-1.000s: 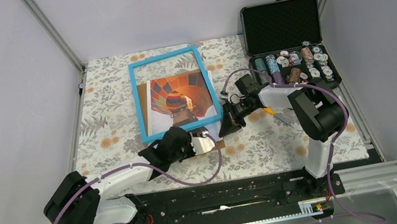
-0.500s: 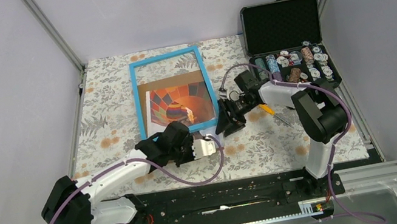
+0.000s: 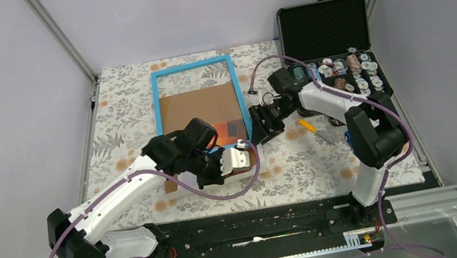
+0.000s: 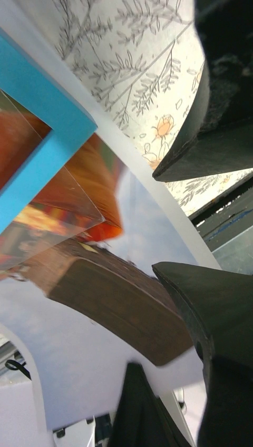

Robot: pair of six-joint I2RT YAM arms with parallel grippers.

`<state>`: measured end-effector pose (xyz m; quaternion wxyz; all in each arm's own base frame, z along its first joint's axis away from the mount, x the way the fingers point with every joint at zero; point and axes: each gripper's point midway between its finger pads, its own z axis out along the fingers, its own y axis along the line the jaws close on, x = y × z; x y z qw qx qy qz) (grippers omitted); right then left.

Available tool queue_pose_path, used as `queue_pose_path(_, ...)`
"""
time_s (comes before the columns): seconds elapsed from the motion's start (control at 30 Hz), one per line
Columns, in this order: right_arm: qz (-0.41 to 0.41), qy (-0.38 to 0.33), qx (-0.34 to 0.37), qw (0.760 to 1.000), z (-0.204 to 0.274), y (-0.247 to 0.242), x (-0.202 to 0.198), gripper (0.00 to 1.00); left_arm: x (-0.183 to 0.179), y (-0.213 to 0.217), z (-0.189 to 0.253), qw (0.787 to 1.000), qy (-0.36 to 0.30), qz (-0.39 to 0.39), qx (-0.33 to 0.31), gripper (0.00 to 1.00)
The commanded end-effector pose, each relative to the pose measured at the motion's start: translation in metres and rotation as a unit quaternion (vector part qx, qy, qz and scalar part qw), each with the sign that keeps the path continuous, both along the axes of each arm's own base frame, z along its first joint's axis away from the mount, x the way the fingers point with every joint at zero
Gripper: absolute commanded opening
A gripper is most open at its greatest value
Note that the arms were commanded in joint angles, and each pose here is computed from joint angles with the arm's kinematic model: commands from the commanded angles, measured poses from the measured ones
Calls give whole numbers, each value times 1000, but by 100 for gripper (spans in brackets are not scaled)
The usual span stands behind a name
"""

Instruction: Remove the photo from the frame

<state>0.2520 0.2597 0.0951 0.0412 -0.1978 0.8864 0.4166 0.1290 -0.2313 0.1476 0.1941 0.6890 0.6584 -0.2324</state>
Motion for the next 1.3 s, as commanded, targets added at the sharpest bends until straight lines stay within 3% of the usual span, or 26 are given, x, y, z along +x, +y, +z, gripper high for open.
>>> queue_pose_path(0.0, -4, -69, -12, 998, 23, -8, 26, 66, -21, -1, 50, 999, 25, -28, -33, 0)
queue_pose_path(0.23, -20, -98, -21, 995, 39, -27, 54, 70, -24, 1, 110, 998, 21, 6, -57, 0)
queue_pose_path(0.5, -28, -108, -36, 993, 48, -43, 59, 73, -23, 11, 190, 993, -34, 36, -110, 0)
queue_pose_path(0.53, -30, -110, -39, 993, 49, -45, 60, 77, -24, 12, 202, 991, -43, 37, -119, 0)
queue_pose_path(0.67, -38, -124, -51, 990, 55, -50, 64, 90, -14, 25, 244, 980, -119, 54, -152, 0)
queue_pose_path(0.83, -46, -141, -65, 987, 61, -55, 71, 92, 13, 36, 286, 956, -199, 121, -177, 0)
queue_pose_path(1.0, -52, -141, -72, 986, 60, -58, 78, 92, 69, 44, 308, 915, -294, 224, -161, 0)
queue_pose_path(1.27, -85, -116, -72, 987, 54, -69, 92, 93, 186, 78, 347, 795, -468, 374, -95, 0)
